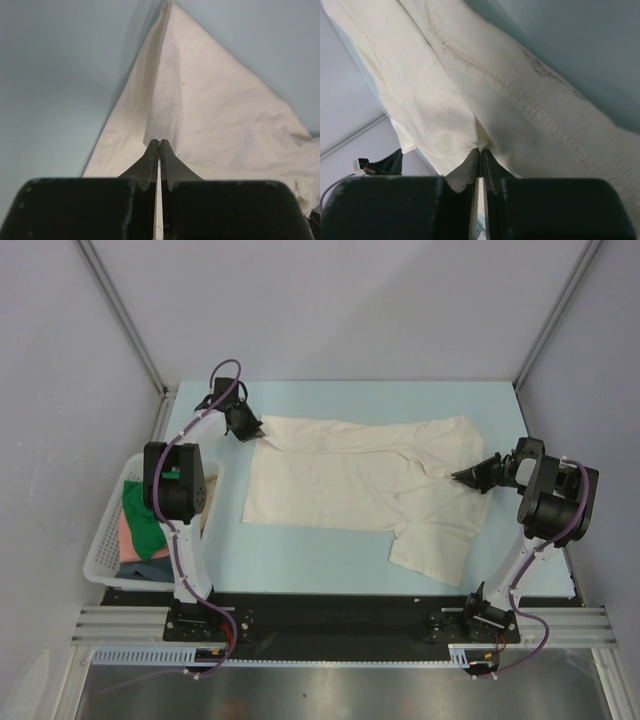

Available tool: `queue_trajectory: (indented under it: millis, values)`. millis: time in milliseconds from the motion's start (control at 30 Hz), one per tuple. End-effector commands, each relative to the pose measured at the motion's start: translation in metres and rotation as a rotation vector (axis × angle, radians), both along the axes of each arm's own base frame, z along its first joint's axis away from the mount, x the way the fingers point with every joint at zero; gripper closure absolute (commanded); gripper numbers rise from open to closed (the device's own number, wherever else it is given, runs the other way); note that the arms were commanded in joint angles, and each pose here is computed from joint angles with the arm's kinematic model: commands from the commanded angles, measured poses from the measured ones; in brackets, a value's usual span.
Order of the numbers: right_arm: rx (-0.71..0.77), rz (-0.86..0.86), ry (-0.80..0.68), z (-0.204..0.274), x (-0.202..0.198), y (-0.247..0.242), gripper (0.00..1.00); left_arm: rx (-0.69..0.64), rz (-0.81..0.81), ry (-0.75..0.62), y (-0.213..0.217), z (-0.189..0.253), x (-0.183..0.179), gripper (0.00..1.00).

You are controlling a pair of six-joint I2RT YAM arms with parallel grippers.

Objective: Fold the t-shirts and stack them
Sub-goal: Flatten the tshirt out

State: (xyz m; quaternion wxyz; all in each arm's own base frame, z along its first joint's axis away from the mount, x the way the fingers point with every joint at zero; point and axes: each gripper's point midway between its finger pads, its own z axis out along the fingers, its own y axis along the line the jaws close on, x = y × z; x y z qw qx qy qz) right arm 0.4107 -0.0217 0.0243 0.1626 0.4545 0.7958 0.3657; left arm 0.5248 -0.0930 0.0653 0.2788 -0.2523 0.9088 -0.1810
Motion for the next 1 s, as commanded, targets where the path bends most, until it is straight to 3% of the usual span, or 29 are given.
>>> queue_trajectory:
  millis: [0,67,267,567,767,967]
  values:
    - [-0.015,-0.009,-0.046,0.024,0.01,-0.007,0.93,0.023,-0.016,-0.097,-0.001,0.042,0.007,1.0]
    - [-0.027,-0.006,-0.059,0.034,0.012,-0.01,1.0,0.044,-0.012,-0.101,0.003,0.044,0.007,1.0]
    - [-0.072,-0.032,-0.19,0.082,0.048,-0.027,1.0,0.109,-0.023,-0.156,0.01,0.067,0.017,1.0]
    - [0.014,-0.109,-0.329,0.132,0.11,-0.036,1.0,0.196,-0.088,-0.317,0.014,0.114,0.058,1.0]
    - [0.036,-0.132,-0.461,0.167,0.151,-0.042,1.0,0.181,-0.175,-0.435,-0.001,0.121,0.096,1.0]
    - [0.077,-0.15,-0.591,0.187,0.2,-0.049,1.0,0.145,-0.144,-0.55,-0.006,0.132,0.13,1.0]
